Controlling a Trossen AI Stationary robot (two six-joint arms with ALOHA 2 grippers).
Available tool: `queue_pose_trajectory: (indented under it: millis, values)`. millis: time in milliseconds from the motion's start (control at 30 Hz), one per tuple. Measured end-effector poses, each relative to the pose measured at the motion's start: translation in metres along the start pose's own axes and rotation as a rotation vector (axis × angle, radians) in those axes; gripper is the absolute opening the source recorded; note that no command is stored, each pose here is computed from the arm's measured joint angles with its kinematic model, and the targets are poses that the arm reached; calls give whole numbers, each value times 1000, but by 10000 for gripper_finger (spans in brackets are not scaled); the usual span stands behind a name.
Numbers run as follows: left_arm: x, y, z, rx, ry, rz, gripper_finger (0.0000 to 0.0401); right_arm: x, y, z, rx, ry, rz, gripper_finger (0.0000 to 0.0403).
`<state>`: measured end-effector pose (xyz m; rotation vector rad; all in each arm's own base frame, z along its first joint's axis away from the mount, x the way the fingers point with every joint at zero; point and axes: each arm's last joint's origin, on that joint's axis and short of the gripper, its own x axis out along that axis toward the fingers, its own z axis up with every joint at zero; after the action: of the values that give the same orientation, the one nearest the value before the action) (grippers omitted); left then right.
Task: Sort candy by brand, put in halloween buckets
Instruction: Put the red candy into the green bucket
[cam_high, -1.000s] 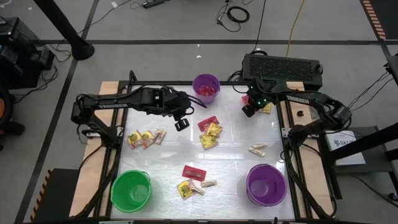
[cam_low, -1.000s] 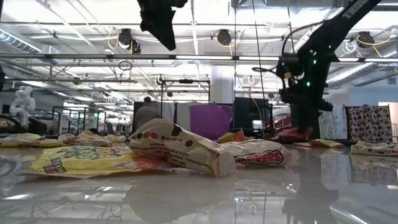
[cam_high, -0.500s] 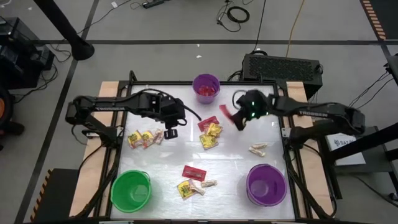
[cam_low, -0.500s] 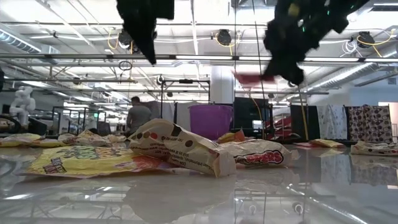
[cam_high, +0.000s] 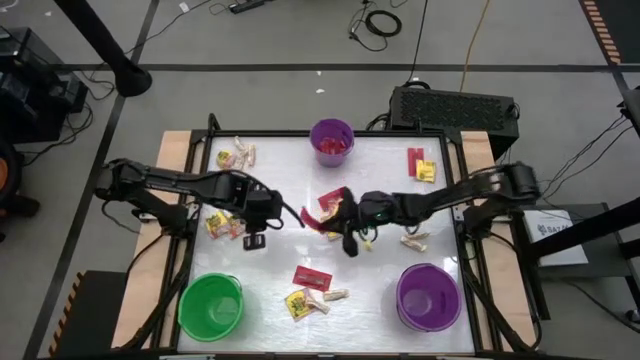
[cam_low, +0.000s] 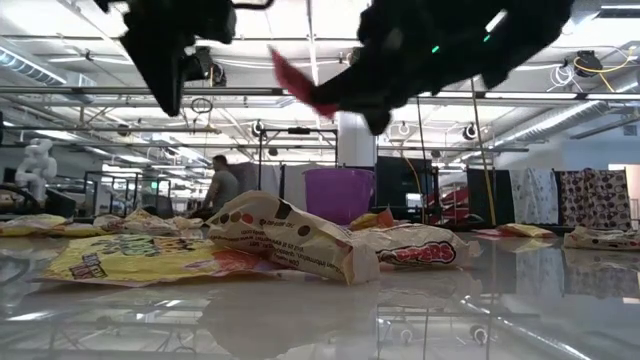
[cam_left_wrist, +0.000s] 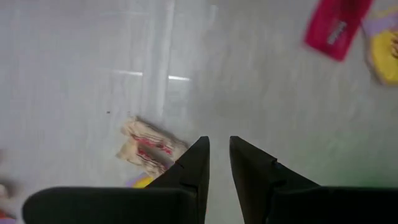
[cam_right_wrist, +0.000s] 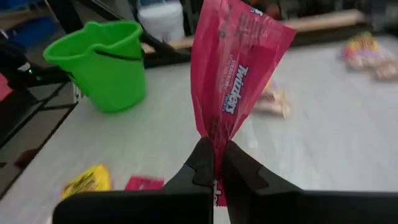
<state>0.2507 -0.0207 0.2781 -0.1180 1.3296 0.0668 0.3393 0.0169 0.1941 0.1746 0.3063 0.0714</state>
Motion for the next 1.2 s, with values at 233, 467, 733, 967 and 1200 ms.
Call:
queue_pose_trajectory:
  millis: [233, 467, 733, 967, 1200]
  values:
    - [-7, -8, -5, -38, -21, -17, 70, 69, 0, -18, -74, 57, 210, 7]
    - [-8, -20, -14, -38, 31, -23, 70, 117, 2, -8, -76, 82, 313, 7]
    - [-3, -39, -23, 73, 29, 1, 70, 128, 2, -3, -51, 152, 294, 43]
    - [-21, -45, -32, 93, -175, 76, 70, 127, -1, -8, 36, 223, 276, 116]
    - [-16, -50, -38, 124, -256, -18, 70, 122, -11, -3, 88, 250, 245, 174]
